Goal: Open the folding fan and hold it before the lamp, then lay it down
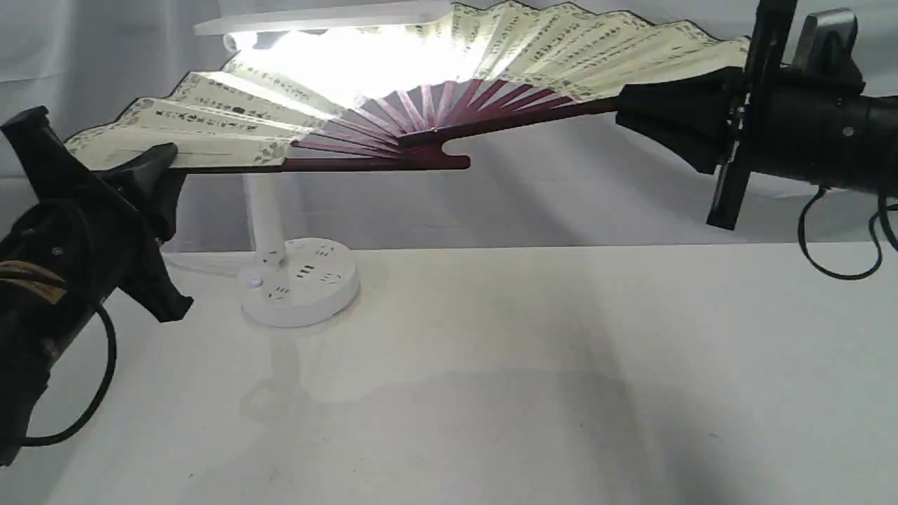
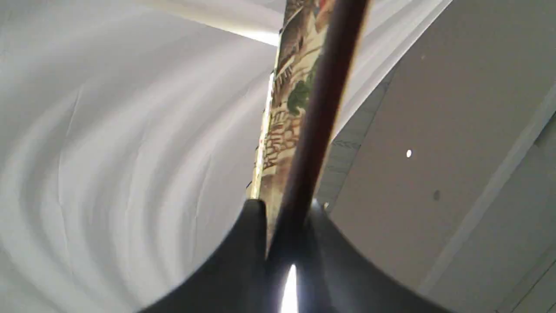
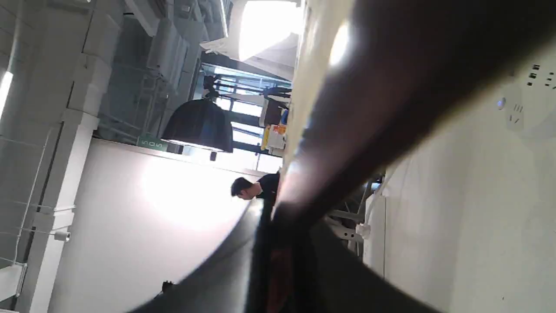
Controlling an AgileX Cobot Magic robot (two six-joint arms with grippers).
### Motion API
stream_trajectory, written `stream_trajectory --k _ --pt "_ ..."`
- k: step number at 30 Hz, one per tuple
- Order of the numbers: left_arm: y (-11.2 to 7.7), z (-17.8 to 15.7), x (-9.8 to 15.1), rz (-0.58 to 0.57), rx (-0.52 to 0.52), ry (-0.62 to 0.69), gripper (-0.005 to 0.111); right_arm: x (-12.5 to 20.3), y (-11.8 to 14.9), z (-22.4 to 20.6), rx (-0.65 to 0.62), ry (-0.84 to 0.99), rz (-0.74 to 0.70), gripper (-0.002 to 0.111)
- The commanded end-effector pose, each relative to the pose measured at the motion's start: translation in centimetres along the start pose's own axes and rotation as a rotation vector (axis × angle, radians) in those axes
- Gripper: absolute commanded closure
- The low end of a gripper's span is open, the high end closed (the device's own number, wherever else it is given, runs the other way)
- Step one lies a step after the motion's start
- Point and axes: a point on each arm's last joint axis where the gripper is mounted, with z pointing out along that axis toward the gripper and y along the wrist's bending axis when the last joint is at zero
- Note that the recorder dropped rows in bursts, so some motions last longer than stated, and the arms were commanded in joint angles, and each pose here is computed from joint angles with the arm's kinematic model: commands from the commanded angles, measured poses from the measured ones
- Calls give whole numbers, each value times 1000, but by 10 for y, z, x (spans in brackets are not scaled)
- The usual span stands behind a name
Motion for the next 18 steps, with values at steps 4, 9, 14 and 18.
stream_trajectory --k 4,9,14,18 --pt "-14 -2 -13 -122 90 -99 107 -6 -4 -6 50 -40 -34 108" --pt "-7 -2 -14 -119 15 -110 107 -8 -14 -6 106 -62 -30 108" --pt "2 -8 -16 -118 -41 -127 107 -6 -18 -7 150 -29 -47 108" --pt "15 -13 -18 -102 -149 -136 107 -4 -21 -7 186 -7 -64 108"
